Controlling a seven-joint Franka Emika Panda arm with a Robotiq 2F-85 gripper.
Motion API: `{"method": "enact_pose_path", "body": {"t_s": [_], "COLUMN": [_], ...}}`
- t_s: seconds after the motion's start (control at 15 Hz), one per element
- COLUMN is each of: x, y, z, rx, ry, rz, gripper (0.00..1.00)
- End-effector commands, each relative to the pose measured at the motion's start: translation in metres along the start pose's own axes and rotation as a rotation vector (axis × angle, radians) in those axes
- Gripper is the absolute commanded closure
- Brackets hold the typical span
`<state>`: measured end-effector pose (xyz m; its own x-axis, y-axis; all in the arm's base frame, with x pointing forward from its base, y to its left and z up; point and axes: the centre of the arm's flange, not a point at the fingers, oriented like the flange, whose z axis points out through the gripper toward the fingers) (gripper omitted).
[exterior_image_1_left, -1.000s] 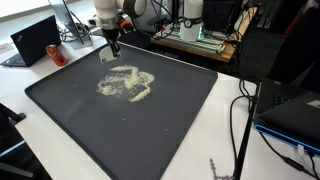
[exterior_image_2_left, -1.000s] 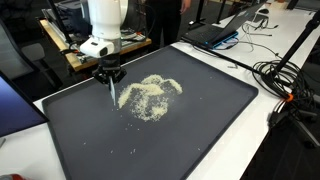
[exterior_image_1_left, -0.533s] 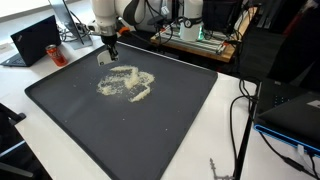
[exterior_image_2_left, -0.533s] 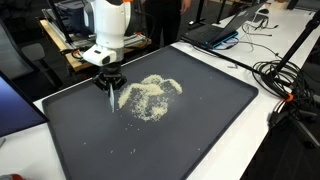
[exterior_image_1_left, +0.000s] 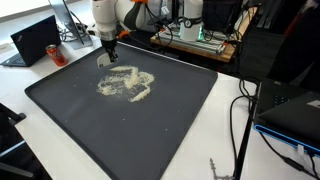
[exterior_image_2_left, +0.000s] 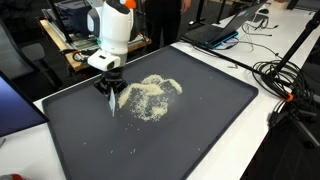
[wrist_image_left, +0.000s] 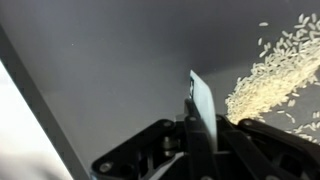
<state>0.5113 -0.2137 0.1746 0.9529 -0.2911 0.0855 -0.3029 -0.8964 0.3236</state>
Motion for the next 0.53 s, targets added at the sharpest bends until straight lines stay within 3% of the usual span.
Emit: {"method": "enact_pose_path", "body": {"t_s": [0.0,0.47], "x": [0.0031,0.0045], "y": [-0.0065,-0.0100], "z": [0.0075,0.0107], "rx": [-0.043,-0.068], "ry": [0.002,-0.005], "rz": [-0.021,-0.047], "gripper": [0.99,0.99]}}
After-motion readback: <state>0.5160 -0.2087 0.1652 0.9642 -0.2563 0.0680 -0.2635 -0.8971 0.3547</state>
